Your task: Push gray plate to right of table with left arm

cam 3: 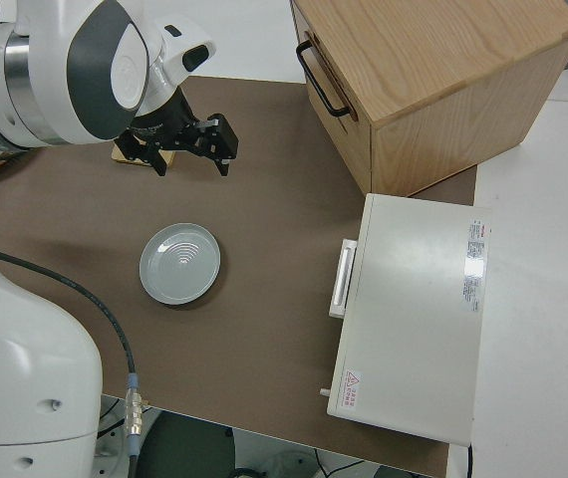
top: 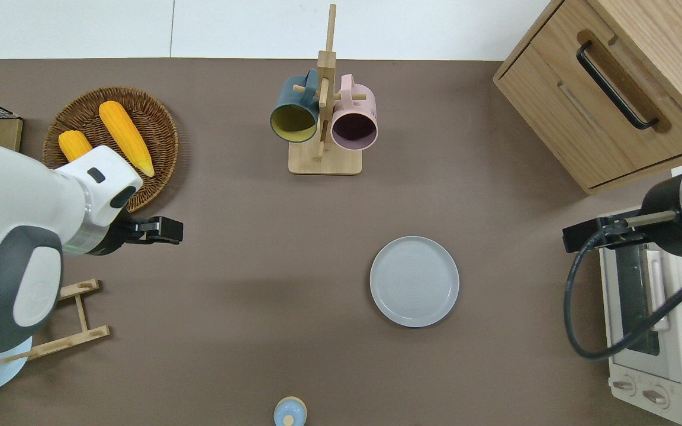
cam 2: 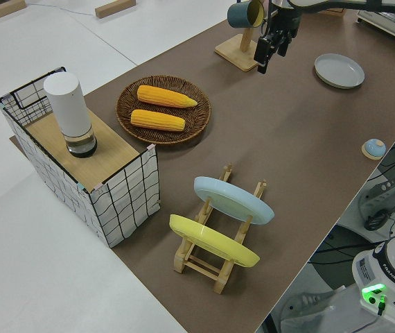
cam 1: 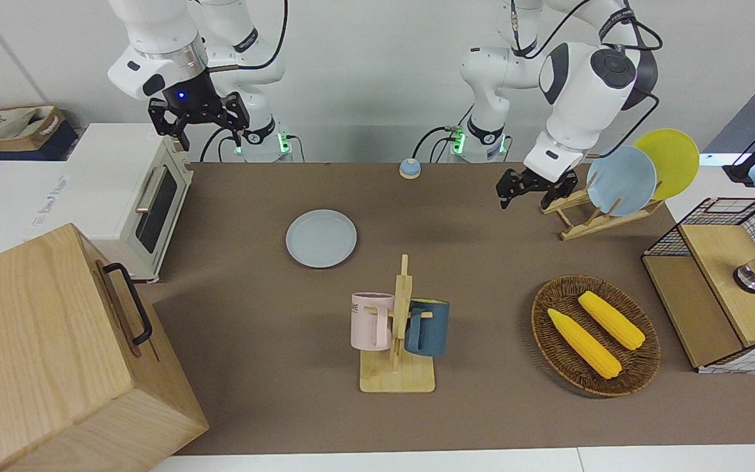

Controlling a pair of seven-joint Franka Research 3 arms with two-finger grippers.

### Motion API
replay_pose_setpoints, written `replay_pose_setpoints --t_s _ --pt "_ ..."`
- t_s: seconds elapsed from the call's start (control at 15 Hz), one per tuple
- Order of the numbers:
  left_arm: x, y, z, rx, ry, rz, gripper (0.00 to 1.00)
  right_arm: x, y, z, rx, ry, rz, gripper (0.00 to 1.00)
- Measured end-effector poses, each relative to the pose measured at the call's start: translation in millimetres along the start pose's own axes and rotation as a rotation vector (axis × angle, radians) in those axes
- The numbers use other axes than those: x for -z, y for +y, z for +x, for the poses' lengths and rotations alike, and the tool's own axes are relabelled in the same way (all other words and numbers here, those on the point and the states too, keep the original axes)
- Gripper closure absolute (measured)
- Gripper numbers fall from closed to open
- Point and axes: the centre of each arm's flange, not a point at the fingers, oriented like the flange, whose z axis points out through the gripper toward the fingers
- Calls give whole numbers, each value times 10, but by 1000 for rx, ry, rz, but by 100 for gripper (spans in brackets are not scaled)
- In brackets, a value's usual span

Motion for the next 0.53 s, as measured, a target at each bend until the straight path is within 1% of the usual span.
replay_pose_setpoints --t_s 0.07,0.13,0.4,0.53 --pt "75 -92 15 -19 6 10 0 0 0 0 0 0 0 1" --pt "135 -155 24 -27 8 15 0 0 0 0 0 0 0 1" --pt "504 -373 21 -45 4 26 0 0 0 0 0 0 0 1" --pt "707 -460 -4 -41 0 27 0 0 0 0 0 0 0 1"
